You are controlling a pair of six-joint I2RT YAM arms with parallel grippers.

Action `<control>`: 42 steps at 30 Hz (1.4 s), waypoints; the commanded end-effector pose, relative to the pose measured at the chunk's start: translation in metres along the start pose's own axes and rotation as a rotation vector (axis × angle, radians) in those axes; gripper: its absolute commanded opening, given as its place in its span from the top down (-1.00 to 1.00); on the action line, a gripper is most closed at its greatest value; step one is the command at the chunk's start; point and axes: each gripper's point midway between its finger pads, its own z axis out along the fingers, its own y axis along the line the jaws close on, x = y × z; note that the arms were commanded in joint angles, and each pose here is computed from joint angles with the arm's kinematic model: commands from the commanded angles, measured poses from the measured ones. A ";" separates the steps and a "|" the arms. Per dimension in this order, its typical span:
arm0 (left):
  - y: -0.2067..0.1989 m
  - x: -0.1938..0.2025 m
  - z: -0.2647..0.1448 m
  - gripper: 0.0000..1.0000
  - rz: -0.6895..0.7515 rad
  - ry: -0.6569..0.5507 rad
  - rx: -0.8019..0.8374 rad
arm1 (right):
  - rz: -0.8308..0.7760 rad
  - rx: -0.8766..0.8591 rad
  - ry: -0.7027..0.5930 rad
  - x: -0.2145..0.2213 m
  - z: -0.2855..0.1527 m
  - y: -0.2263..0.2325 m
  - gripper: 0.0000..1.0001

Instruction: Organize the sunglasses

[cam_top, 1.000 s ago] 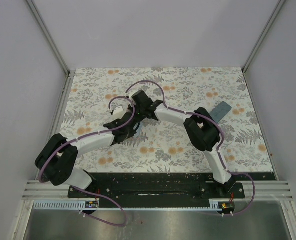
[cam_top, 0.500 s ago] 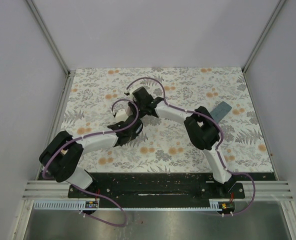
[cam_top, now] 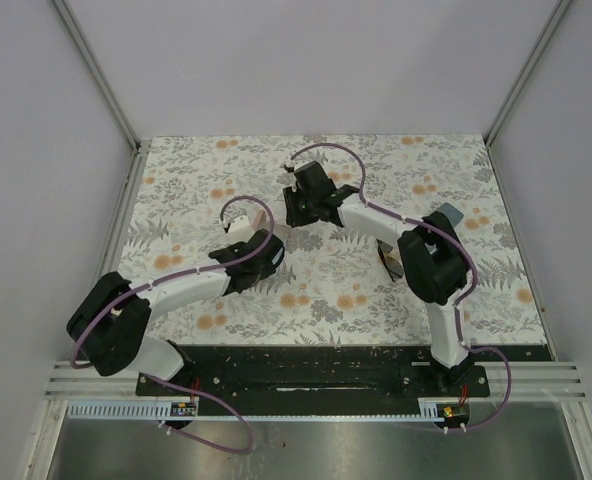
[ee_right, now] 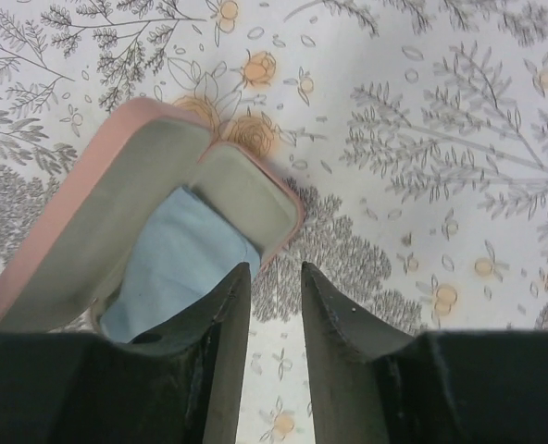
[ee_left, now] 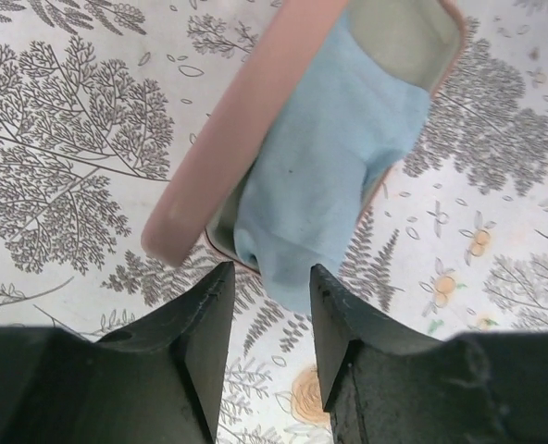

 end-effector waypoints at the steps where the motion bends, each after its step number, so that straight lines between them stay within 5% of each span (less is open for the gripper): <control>1: -0.026 -0.021 -0.027 0.09 -0.011 -0.057 0.103 | 0.222 0.012 -0.036 -0.008 -0.035 0.001 0.22; 4: -0.038 -0.024 -0.042 -0.02 0.022 -0.056 0.162 | 0.316 0.040 -0.041 0.001 -0.045 -0.002 0.03; 12: -0.048 -0.059 -0.089 -0.30 0.063 -0.087 0.341 | 0.516 0.070 -0.059 0.023 -0.059 0.001 -0.11; 32: 0.009 -0.089 -0.094 -0.50 -0.032 -0.034 0.485 | 0.552 0.086 0.067 0.061 0.011 0.043 0.09; 36: 0.015 -0.087 -0.093 -0.50 -0.030 -0.033 0.473 | 0.548 0.078 0.099 0.070 0.021 0.046 0.21; 42: 0.023 -0.074 -0.082 -0.49 -0.032 -0.011 0.457 | 0.531 0.091 0.126 0.078 0.018 0.044 0.70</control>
